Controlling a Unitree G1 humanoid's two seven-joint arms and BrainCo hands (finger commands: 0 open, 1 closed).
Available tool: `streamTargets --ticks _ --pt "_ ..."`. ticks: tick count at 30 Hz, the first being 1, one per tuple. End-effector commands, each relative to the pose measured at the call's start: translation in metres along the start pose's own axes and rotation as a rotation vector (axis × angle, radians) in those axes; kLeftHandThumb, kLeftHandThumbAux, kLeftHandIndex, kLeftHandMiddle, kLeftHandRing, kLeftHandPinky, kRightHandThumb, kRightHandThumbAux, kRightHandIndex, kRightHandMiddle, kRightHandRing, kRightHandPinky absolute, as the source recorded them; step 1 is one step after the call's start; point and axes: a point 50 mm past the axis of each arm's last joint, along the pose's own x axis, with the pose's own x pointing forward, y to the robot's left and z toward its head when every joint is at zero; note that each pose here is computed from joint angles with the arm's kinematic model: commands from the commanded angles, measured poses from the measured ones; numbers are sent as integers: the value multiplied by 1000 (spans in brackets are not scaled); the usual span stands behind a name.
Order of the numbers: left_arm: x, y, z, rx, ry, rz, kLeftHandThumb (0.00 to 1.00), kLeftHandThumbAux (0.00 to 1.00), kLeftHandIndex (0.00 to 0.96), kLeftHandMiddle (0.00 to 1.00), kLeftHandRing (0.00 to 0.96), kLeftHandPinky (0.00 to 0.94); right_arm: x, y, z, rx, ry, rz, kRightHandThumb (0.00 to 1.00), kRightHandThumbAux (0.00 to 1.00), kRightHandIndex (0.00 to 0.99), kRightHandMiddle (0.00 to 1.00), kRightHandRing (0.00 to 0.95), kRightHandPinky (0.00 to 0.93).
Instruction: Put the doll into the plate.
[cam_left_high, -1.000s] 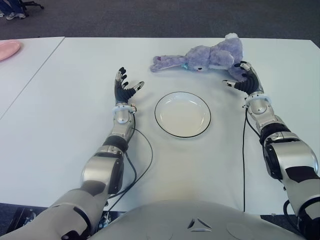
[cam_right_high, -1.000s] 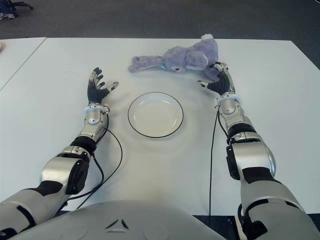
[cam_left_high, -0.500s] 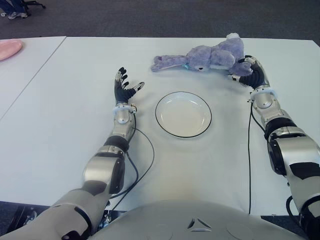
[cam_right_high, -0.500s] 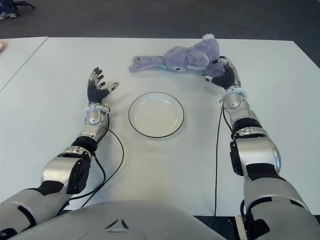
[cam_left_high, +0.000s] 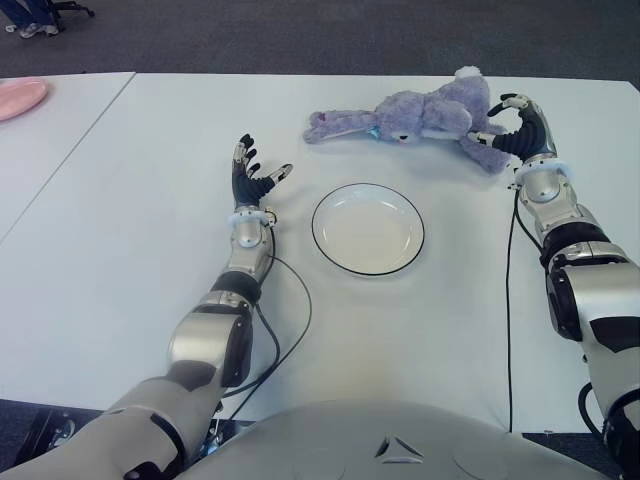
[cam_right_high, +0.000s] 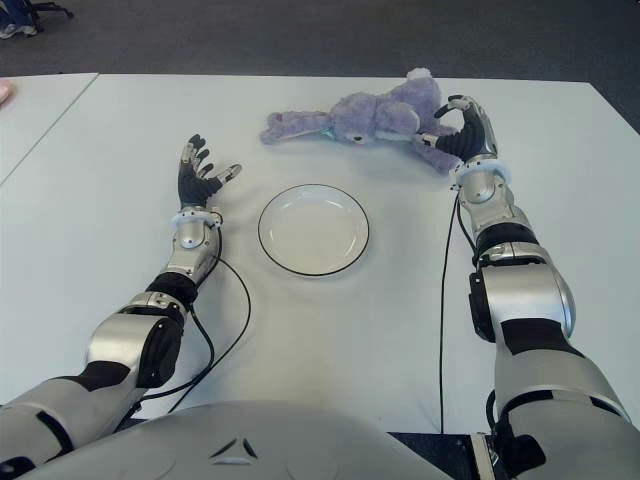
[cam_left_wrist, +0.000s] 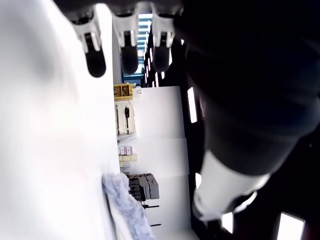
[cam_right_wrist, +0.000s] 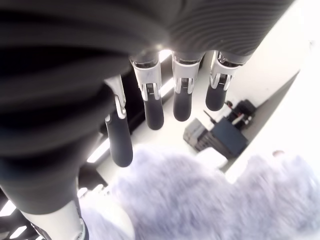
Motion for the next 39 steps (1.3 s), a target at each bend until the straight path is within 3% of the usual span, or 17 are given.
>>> streamTargets --ticks 1,7,10,13,27,39 --pt "-108 -2 -108 39 515 -41 9 891 99 101 103 151 2 -2 0 -58 2 15 207 795 416 185 107 63" --pt "-108 -2 -108 37 514 -41 1 876 93 98 98 141 1 -2 -3 -83 15 46 279 809 424 189 110 72" --pt "-108 -2 -108 37 513 -41 0 866 87 96 95 139 0 -1 -5 -95 20 62 554 755 421 189 113 81" --pt "-108 -2 -108 36 513 -41 0 859 84 94 94 141 0 0 -6 -105 24 77 644 738 420 188 113 82" --pt "-108 -2 -108 7 509 -47 0 804 77 84 93 145 -15 16 -28 -160 121 194 681 731 417 181 120 114" --pt "-109 0 -108 -4 491 -63 0 739 62 77 85 116 -30 36 -40 -119 196 268 683 729 422 177 99 63"
